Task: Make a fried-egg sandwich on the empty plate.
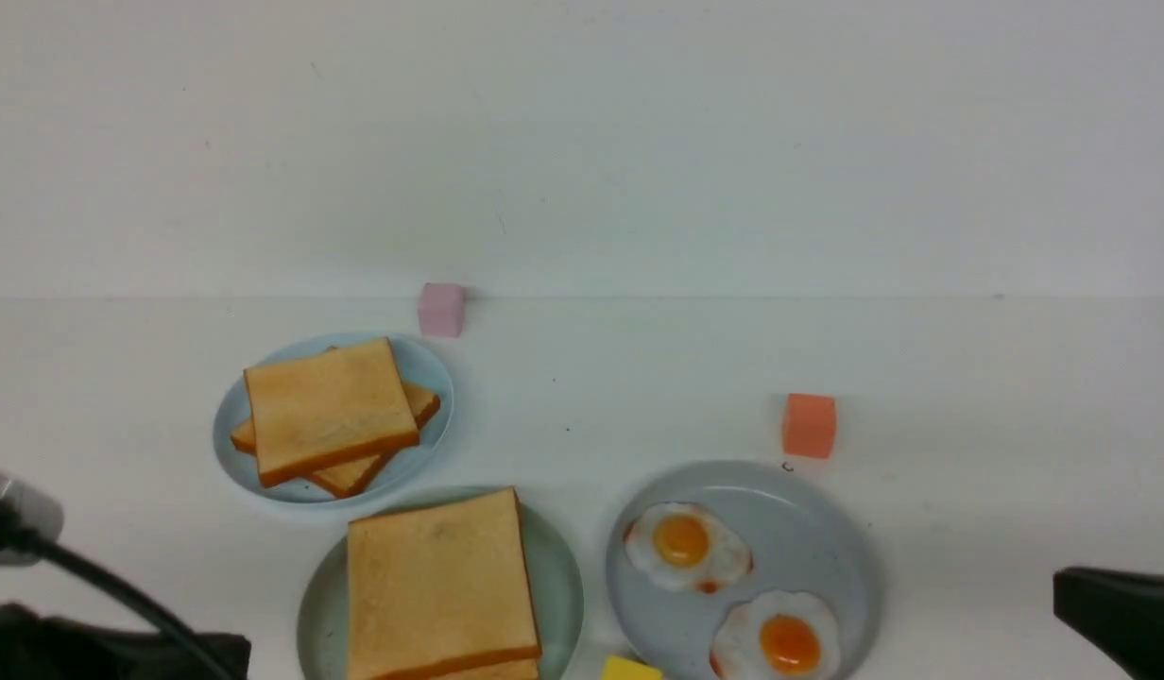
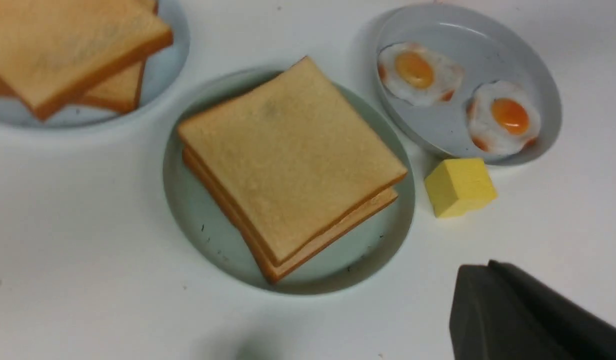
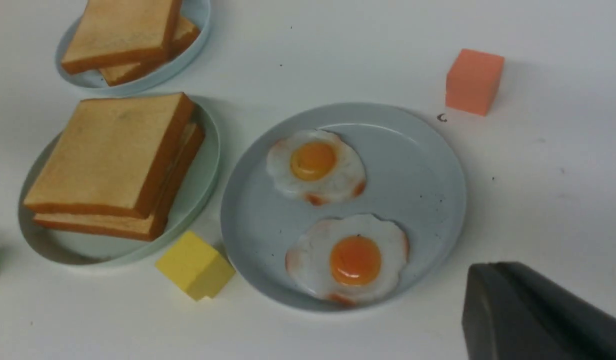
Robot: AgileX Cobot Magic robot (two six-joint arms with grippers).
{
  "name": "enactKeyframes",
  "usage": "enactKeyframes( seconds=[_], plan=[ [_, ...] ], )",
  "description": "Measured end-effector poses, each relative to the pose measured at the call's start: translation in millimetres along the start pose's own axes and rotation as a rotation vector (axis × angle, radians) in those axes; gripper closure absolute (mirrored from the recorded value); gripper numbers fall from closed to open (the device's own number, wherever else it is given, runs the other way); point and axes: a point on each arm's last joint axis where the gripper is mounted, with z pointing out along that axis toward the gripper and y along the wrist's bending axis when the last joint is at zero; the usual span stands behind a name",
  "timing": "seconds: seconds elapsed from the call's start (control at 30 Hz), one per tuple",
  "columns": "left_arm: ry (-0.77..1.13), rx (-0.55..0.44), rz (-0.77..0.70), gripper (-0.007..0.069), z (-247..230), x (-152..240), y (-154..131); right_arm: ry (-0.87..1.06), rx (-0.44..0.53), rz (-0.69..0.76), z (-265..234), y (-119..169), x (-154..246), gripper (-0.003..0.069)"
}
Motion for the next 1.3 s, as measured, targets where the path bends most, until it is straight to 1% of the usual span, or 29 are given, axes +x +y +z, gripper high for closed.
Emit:
enactKeyframes(
  seconds=[0.13, 0.3, 0.73, 0.87, 1.0, 1.03, 1.13, 1.2, 1.3],
  plan=[
    [-0.053, 0.008, -0.054, 0.0638, -3.8, -1.1, -1.0, -0.001, -0.003, -0.003, -2.9, 0.1, 4.8, 0.0659],
    [-0.072, 0.010, -0.066, 0.0638, -4.6, -2.6, -1.2, 0.012, -0.007, -0.004, -3.1, 0.6, 6.1, 0.0656],
    [-0.073, 0.010, -0.066, 0.0638, -4.7, -2.6, -1.2, 0.039, -0.015, -0.004, -3.2, 1.3, 8.5, 0.0648],
    [-0.130, -0.022, -0.023, 0.0638, -9.6, -1.3, 1.7, 0.040, -0.016, -0.004, -3.2, 1.3, 8.6, 0.0645],
    [-0.288, -0.085, 0.069, 0.0638, -29.3, 7.4, 5.6, 0.040, -0.016, -0.004, -3.2, 1.3, 8.6, 0.0642],
    [-0.342, -0.133, 0.068, 0.0638, -33.3, 13.7, 10.0, 0.040, -0.016, -0.004, -3.2, 1.3, 8.6, 0.0641],
    [-0.399, -0.253, 0.000, 0.0638, -35.4, 35.2, 23.7, 0.042, -0.016, -0.004, -3.2, 1.3, 8.8, 0.0640],
    [-0.427, -0.355, -0.066, 0.0638, -33.1, 59.9, 35.7, 0.043, -0.017, -0.004, -3.2, 1.4, 8.8, 0.0636],
    [-0.434, -0.430, -0.105, 0.0638, -27.8, 84.5, 45.3, 0.043, -0.017, -0.004, -3.2, 1.4, 8.8, 0.0634]
  ],
)
